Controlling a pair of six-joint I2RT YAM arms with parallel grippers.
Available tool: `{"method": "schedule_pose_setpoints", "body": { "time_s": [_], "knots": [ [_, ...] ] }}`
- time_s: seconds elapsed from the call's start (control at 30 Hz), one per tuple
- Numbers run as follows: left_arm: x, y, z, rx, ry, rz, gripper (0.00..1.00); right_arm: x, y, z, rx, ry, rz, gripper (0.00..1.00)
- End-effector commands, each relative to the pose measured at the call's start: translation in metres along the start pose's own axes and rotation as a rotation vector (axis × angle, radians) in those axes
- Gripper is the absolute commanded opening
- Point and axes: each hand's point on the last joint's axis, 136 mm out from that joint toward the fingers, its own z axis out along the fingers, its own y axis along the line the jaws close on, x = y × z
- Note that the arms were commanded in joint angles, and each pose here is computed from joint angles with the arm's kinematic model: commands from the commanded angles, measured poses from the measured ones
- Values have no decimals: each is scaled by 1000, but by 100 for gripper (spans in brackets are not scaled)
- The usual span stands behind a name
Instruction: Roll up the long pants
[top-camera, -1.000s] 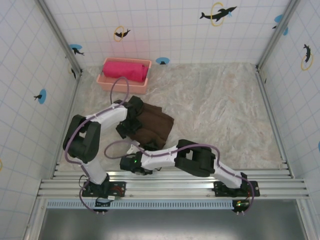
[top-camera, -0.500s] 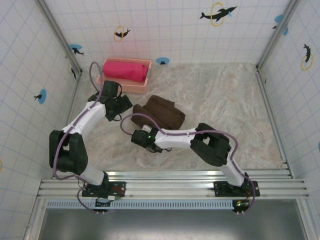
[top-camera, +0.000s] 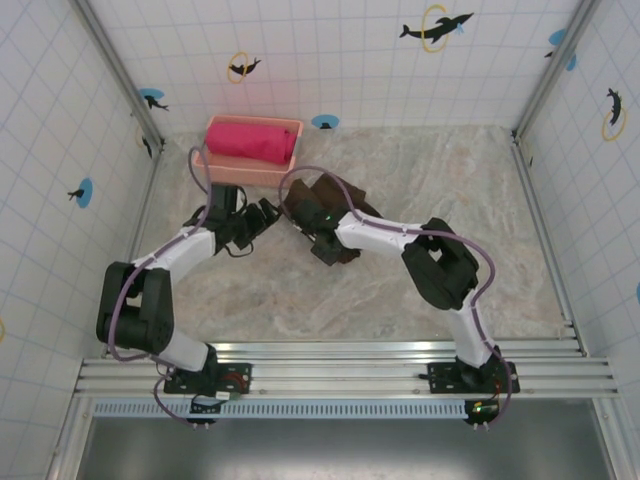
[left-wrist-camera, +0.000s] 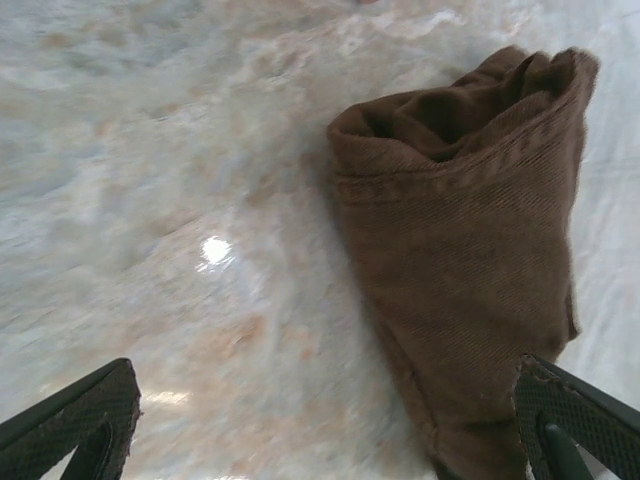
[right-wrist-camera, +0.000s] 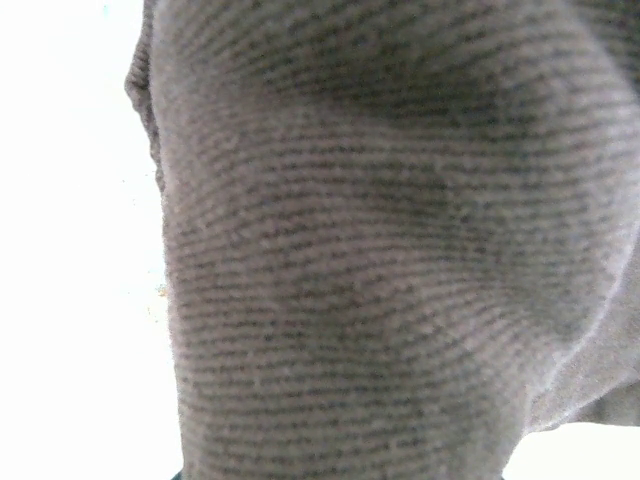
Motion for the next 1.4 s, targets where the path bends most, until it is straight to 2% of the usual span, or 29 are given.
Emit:
{"method": "schedule_pose_setpoints", "body": {
  "time_s": [0.0,0.13,0.27,0.43,0.7,1.2,1.37],
  "knots": [
    [-20,-34,12,202,-61,-61,97,38,36,28,-257,143,-19,0],
    [-33,-50,14,287,-96,-100,97,45,37,34,-330,163,-15,0],
    [-34,-62,17,330,-63,-111,97,53,38,40,-378,183,-22,0],
    [-21,-51,35,298,12,-179,97,55,36,43,-403,175,-11,0],
    [2,-34,46,266,70,-201,97,47,36,45,-420,152,-4,0],
    [-3,-40,104,435,-36,-228,97,46,46,41,-463,137,-34,0],
    [5,-38,117,422,-7,-223,97,49,48,42,-461,150,-63,0]
  ]
}}
